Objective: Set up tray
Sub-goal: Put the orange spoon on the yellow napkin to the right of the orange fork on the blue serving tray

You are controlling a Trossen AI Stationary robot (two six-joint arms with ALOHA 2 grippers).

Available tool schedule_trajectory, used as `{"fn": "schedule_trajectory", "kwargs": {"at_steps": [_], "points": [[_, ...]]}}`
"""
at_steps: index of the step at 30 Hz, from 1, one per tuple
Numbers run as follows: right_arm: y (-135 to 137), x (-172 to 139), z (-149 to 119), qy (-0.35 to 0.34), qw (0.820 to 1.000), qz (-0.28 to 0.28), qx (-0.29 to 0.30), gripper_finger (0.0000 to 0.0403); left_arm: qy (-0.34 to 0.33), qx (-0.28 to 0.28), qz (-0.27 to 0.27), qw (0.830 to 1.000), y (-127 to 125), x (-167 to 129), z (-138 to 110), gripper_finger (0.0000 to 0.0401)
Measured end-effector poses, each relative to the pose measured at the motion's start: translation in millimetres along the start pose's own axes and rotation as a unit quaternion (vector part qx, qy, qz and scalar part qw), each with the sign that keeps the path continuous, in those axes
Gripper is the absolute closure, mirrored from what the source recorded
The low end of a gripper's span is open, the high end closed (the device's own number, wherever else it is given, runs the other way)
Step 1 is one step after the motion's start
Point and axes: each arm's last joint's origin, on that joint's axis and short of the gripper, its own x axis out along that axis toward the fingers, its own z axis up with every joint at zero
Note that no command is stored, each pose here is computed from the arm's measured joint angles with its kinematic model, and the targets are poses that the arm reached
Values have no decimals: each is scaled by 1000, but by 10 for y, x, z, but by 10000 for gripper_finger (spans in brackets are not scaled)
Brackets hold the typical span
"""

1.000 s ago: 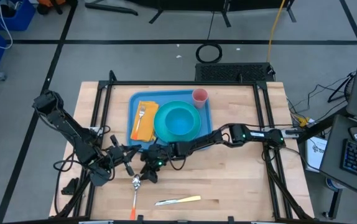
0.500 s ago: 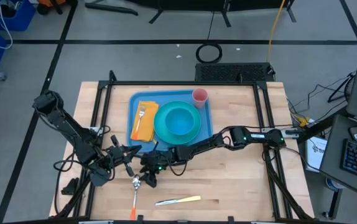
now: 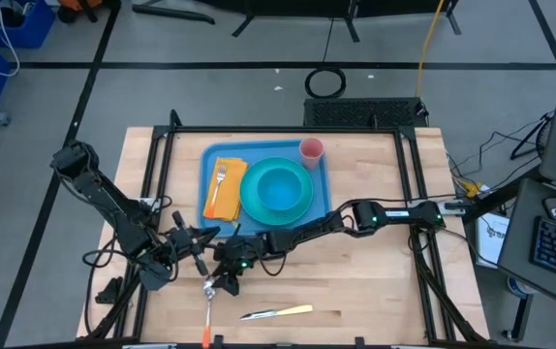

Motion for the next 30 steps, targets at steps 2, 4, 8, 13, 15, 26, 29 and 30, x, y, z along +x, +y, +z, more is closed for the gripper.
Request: {"fn": "schedule_trajectory", "kwargs": {"at_steps": [2,4,8,13,15,26,29,30], "points": [[-15,25,1,3,1000,-3,0,204,2,-2,-5,1000,-3,-2,-1,375],[-26,35,-5,-2,1000,-9,-3,204,8,-3,-14,1000,-8,-3,-6,375],[-26,25,7,-2,1000,-11,-8,204,14,0,-24,1000,-12,-5,-13,375],[-23,27,-5,7,1000,-3,-9,204,15,-1,-26,1000,-14,-11,-14,375],[-1,37,-28,10,1000,-3,-16,204,15,-1,-26,1000,-15,-11,-14,375],[119,91,-171,29,997,-13,-75,204,14,-2,-26,1000,-15,-11,-14,375],[116,91,-169,25,997,-21,-75,205,15,-4,-26,1000,-17,-11,-16,375],[114,92,-169,22,996,-24,-78,206,15,-4,-26,1000,-20,-10,-21,375]]}}
